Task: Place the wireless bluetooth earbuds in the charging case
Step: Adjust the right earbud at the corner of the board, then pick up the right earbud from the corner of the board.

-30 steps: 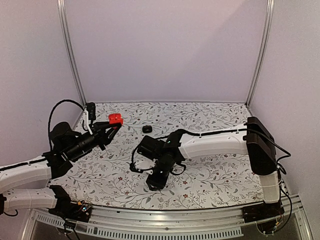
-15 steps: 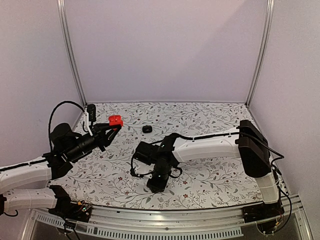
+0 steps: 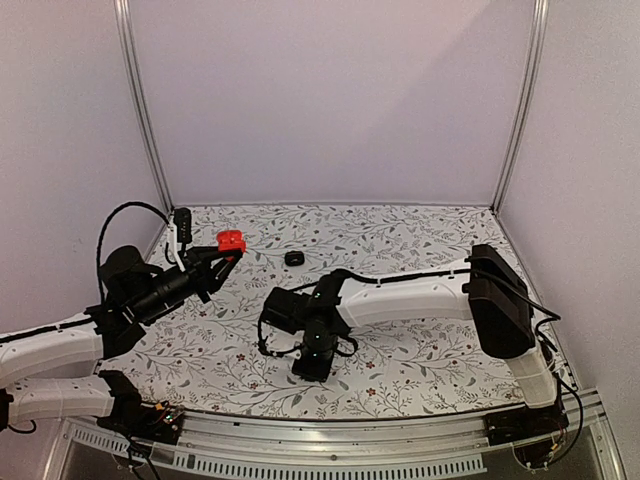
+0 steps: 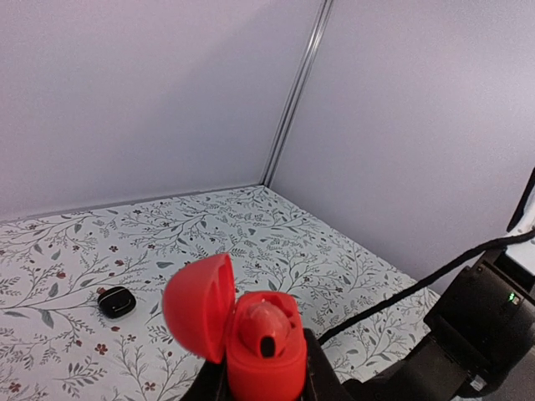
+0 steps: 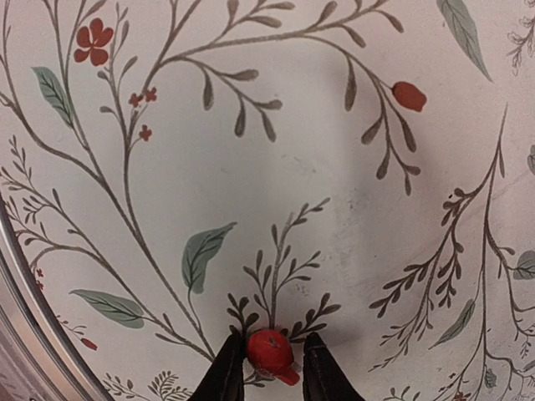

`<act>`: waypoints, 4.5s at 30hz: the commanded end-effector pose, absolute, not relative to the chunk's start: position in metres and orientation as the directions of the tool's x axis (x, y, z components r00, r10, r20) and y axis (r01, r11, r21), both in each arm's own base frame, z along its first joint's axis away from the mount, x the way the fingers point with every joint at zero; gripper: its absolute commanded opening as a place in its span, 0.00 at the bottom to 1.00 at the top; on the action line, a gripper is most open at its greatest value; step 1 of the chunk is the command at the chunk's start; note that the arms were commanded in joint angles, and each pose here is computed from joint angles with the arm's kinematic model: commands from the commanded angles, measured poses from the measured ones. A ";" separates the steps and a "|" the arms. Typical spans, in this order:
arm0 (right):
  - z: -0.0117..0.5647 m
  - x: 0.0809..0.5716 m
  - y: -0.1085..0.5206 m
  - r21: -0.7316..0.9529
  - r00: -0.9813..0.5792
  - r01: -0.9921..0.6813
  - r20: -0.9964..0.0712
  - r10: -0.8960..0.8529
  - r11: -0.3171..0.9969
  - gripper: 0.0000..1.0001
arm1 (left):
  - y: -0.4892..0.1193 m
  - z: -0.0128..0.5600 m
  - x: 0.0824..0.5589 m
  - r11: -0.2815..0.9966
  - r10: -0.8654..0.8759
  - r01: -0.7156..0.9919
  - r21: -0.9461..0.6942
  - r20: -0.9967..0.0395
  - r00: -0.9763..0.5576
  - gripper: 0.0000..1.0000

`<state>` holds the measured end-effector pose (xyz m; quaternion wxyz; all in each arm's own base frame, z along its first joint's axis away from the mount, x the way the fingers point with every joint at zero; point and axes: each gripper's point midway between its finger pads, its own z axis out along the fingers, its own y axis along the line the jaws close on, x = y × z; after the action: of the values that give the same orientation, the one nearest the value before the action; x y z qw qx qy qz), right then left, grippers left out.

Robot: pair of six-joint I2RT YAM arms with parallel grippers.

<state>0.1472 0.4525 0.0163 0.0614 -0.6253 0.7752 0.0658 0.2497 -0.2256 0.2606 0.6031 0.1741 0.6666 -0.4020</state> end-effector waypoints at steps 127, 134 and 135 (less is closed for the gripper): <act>-0.001 0.144 0.324 0.057 -0.483 -0.871 0.078 -0.872 0.488 0.28 | -0.218 0.265 0.251 0.621 -0.264 0.718 -0.314 -0.947 -0.185 0.00; -0.003 0.142 0.324 0.057 -0.476 -0.875 0.086 -0.875 0.481 0.23 | -0.218 0.265 0.251 0.621 -0.263 0.718 -0.314 -0.947 -0.186 0.00; -0.003 0.143 0.324 0.055 -0.475 -0.875 0.087 -0.876 0.480 0.22 | -0.218 0.265 0.251 0.621 -0.263 0.718 -0.314 -0.946 -0.187 0.00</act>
<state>0.1487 0.3238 0.0130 -0.0315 -0.5049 0.8626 0.0043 0.2507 -0.2224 0.2627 0.6052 0.1725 0.6645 -0.4030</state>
